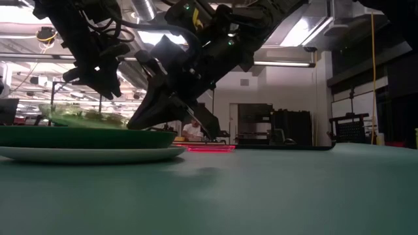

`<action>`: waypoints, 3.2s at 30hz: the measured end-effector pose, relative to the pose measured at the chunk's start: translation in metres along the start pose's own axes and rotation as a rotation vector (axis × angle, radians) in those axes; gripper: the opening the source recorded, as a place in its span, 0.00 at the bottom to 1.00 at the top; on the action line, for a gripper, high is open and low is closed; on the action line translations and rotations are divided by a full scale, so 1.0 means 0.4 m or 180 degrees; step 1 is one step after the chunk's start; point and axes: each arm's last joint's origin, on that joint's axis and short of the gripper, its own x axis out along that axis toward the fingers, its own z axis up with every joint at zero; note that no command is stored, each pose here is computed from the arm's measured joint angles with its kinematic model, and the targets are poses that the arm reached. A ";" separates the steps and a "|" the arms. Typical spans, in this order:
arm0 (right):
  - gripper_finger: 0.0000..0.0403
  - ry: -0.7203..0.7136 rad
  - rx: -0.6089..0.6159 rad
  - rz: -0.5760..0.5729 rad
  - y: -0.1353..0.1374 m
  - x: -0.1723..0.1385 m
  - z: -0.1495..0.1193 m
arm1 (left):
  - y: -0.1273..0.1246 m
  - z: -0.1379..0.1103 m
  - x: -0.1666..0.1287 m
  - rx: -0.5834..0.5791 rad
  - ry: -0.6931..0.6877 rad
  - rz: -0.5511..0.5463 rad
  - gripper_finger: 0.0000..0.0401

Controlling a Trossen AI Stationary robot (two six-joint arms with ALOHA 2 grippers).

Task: Stack plastic plates
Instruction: Stack the right transparent green plate on top of the the light orange plate, then stack the transparent green plate on top of the transparent green plate

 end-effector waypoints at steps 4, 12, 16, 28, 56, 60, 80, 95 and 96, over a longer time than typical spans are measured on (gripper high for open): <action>0.07 0.0002 0.0000 0.0002 0.000 0.000 0.000 | 0.000 0.000 0.000 0.0000 0.0000 0.0000 0.30; 0.17 0.0001 -0.0001 -0.0005 0.000 0.000 0.000 | 0.000 0.000 0.000 0.0000 0.0000 0.0000 0.30; 0.18 0.0002 0.0000 -0.0004 0.000 0.000 0.000 | 0.000 0.000 0.000 0.0001 -0.0001 -0.0001 0.30; 0.18 0.0065 0.0147 0.0135 0.004 -0.011 0.000 | 0.000 0.000 0.000 0.0011 -0.0001 0.0000 0.30; 0.18 0.0447 0.0847 0.0054 -0.115 -0.373 0.095 | 0.066 0.045 0.023 0.0393 -0.0039 0.0365 0.30; 0.18 0.0438 0.0981 -0.0017 -0.123 -0.464 0.123 | 0.085 0.055 0.044 0.0518 0.0134 0.0375 0.30; 0.18 0.0981 0.1177 -0.0244 0.007 -0.796 0.244 | 0.158 0.078 0.194 0.0960 0.0897 0.0556 0.30; 0.18 0.0967 0.1652 -0.0691 0.169 -0.808 0.143 | 0.162 0.079 0.257 0.1164 0.0999 0.0573 0.30; 0.18 0.0955 0.1696 -0.0705 0.181 -0.804 0.135 | 0.162 0.079 0.261 0.1165 0.1000 0.0576 0.30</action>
